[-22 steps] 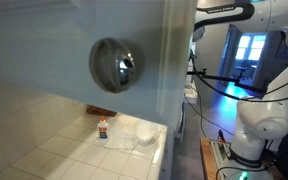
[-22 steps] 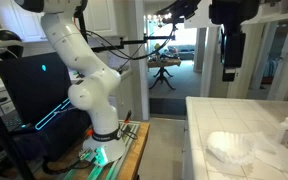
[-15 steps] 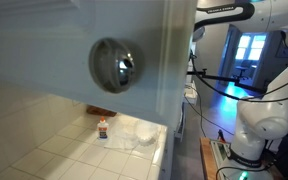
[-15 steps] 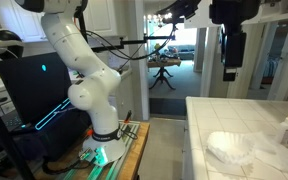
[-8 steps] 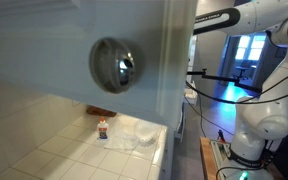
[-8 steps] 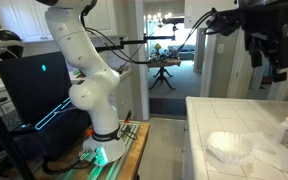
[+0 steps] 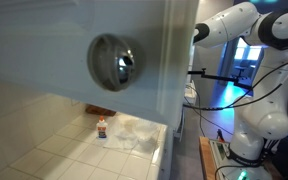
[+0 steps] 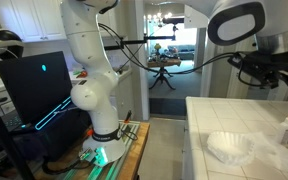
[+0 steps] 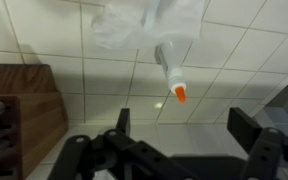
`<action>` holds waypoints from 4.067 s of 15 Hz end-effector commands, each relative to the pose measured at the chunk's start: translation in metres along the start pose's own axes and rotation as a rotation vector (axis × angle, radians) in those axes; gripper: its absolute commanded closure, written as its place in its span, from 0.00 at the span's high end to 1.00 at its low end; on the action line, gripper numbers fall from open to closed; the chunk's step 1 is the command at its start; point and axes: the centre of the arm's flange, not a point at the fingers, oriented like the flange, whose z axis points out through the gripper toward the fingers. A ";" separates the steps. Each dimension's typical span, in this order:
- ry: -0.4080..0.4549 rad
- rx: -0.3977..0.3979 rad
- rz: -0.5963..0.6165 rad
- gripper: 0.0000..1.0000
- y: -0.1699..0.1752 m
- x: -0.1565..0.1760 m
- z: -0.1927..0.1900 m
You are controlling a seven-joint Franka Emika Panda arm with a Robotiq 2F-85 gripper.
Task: Move the bottle to the left
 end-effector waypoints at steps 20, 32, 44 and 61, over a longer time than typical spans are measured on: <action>-0.008 0.057 -0.144 1.00 -0.005 -0.023 0.124; 0.105 -0.024 -0.125 1.00 -0.034 -0.029 0.176; 0.230 -0.112 -0.155 0.37 -0.053 -0.022 0.181; 0.126 0.054 -0.377 0.08 -0.123 -0.029 0.140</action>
